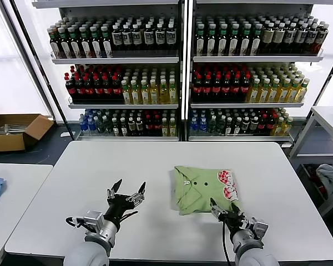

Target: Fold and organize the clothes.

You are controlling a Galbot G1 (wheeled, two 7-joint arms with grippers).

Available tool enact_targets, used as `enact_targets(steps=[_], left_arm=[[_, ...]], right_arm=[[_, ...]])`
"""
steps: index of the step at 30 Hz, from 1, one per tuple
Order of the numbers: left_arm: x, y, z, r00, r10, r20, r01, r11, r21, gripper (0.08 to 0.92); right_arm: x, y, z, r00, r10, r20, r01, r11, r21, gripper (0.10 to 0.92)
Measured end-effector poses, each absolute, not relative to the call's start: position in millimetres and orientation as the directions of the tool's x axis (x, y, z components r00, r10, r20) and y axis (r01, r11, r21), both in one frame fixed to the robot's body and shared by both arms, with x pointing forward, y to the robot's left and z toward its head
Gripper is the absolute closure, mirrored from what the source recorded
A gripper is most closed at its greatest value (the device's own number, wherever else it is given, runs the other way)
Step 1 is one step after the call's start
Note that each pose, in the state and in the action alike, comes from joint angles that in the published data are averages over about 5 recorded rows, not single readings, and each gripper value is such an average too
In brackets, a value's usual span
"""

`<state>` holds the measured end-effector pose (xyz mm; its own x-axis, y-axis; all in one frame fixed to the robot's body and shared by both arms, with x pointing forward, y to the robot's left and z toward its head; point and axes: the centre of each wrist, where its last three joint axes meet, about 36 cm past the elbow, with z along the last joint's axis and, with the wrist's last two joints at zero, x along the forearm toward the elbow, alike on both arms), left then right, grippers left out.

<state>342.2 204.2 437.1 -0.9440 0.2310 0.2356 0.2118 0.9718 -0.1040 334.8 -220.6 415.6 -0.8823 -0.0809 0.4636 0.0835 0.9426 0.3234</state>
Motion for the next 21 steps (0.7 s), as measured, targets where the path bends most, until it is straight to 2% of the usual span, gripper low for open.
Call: enact_targets(steps=[15,21], left_arm=[[336,202,435,-0.939,0.237,0.249,0.219,0.971,-0.101,0.177],[334,205,439,-0.943,0.239,0.229,0.223,0.97,-0.096,0.177]], right_arm=[[330,-234,425,-0.878,-0.083,0.472,0.102,0.93,0.353,0.2],[323,-241,448,-0.904,-0.083,0.42,0.083,0.928,0.362,0.2]])
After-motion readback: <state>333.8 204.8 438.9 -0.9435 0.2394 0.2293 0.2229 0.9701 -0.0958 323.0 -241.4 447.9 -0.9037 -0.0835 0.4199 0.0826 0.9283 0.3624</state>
